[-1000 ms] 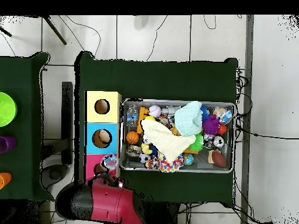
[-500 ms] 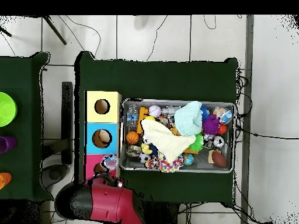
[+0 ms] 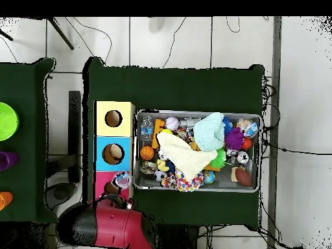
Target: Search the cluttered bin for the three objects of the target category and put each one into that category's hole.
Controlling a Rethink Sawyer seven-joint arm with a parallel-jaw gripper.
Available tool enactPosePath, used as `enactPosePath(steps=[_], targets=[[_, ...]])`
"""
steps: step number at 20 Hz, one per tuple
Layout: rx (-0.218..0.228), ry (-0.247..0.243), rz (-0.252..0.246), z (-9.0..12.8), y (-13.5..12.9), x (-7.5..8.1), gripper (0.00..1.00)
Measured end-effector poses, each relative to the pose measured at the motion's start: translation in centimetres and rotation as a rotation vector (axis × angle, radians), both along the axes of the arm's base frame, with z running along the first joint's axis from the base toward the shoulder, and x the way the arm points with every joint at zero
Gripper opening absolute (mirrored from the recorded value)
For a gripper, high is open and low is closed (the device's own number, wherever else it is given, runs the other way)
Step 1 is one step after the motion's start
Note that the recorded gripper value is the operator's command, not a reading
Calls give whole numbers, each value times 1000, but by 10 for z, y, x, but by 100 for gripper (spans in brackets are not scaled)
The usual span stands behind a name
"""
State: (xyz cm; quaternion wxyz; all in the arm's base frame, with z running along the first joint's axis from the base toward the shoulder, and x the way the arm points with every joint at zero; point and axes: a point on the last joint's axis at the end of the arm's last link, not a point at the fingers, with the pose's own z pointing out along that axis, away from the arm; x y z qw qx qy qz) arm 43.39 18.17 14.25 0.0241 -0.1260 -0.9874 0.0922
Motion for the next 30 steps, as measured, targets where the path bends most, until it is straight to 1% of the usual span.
enactPosePath(steps=[6,18,24,30], targets=[[1,0,0,0,1,0,100],[9,-3,-15,0,3,0,100],[11,-12,-34,-8,3,-6,100],[9,2,-46,-18,3,-16,100]])
